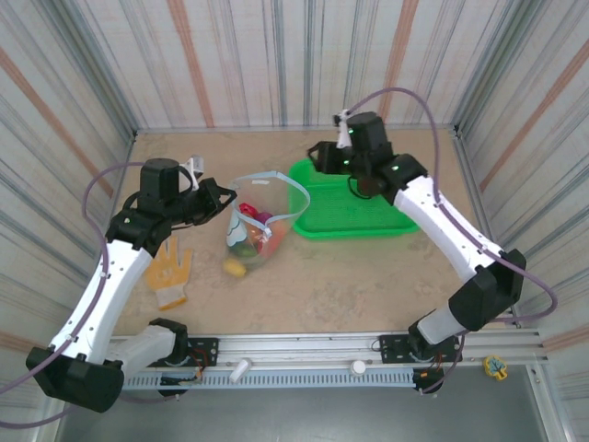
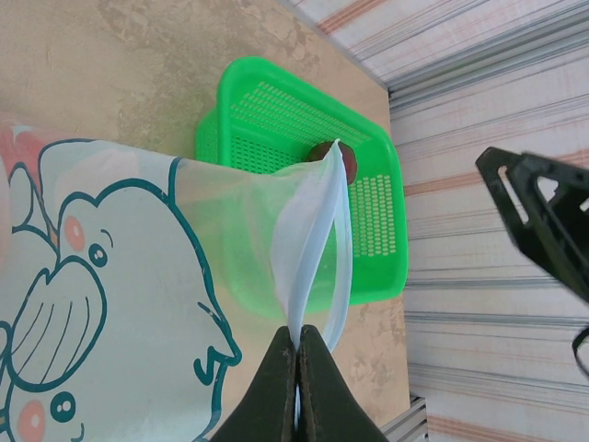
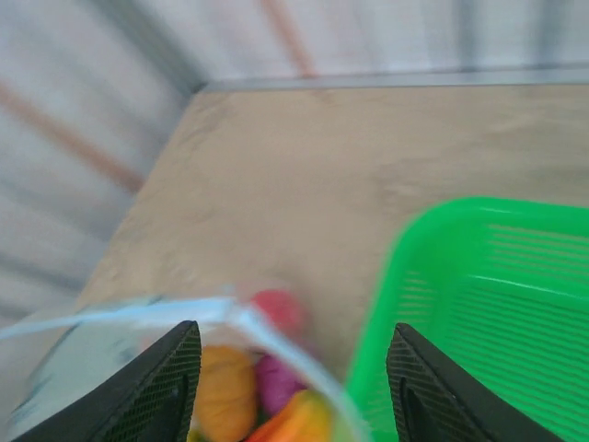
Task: Place the food in the zip-top bag and seal the zipper
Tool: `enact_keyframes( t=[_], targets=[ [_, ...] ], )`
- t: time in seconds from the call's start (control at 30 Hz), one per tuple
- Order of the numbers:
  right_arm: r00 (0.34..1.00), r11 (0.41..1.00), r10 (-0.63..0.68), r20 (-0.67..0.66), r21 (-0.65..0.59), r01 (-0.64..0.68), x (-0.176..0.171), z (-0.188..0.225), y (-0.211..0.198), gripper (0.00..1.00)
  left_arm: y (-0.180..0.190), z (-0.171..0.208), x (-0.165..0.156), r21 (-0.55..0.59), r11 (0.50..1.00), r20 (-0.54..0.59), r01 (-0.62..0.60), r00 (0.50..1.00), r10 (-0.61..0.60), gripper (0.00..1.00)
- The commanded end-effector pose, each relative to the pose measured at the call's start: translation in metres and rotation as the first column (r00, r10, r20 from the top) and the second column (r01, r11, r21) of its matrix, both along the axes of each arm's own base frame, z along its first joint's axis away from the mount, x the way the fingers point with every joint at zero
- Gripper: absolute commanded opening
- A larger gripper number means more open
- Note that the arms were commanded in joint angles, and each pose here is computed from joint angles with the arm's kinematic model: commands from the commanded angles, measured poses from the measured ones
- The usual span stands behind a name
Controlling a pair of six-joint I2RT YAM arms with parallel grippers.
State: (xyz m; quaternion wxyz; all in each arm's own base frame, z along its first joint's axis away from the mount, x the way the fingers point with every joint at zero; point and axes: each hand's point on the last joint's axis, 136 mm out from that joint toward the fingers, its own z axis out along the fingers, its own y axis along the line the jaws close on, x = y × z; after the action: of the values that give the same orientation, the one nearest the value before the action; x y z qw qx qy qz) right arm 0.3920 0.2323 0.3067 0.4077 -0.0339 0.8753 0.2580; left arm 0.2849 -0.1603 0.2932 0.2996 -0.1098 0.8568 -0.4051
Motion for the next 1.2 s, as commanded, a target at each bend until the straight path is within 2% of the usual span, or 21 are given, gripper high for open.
enact_keyframes(
  t=[0.0,0.13,0.23,0.33,0.43,0.6,0.77,0.9,1.17],
  targets=[
    [0.953,0.968,-0.212,-0.215,-0.179,0.175,-0.001,-0.067,-0.071,0.64,0.002,0.007,-0.004,0.004,1.000,0.033,0.016,0.999,-0.016,0.00],
    [0.908,0.931,-0.303,-0.288,-0.292,0.218,0.010,-0.113,-0.115,0.75,0.002,0.005,-0.004,0.007,1.000,0.032,0.017,0.999,-0.018,0.00],
    [0.886,0.902,-0.357,-0.295,-0.355,0.245,0.023,-0.145,-0.136,0.90,0.000,0.005,-0.003,0.004,1.000,0.032,0.027,0.999,-0.028,0.00],
    [0.856,0.852,-0.422,-0.298,-0.453,0.262,0.037,-0.170,-0.157,0.96,-0.002,0.005,-0.002,0.003,0.999,0.035,0.040,0.999,-0.040,0.00],
    [0.818,0.843,-0.456,-0.349,-0.465,0.271,0.046,-0.193,-0.166,0.97,-0.002,0.003,-0.002,0.008,0.999,0.032,0.042,0.999,-0.042,0.00],
    [0.798,0.865,-0.456,-0.395,-0.408,0.292,0.058,-0.214,-0.168,0.98,0.000,0.003,-0.003,0.024,0.999,0.036,0.040,0.998,-0.041,0.00],
    [0.814,0.926,-0.370,-0.448,-0.248,0.285,0.075,-0.220,-0.152,0.99,-0.001,0.001,0.000,0.026,0.998,0.030,0.050,0.998,-0.051,0.00],
    [0.818,0.948,-0.319,-0.479,-0.175,0.268,0.086,-0.224,-0.142,0.99,-0.002,0.001,0.002,0.024,0.998,0.030,0.054,0.998,-0.055,0.00],
    [0.794,0.954,-0.297,-0.530,-0.143,0.262,0.097,-0.241,-0.134,0.99,-0.004,0.001,0.000,0.015,0.998,0.028,0.063,0.998,-0.063,0.00]
  ],
)
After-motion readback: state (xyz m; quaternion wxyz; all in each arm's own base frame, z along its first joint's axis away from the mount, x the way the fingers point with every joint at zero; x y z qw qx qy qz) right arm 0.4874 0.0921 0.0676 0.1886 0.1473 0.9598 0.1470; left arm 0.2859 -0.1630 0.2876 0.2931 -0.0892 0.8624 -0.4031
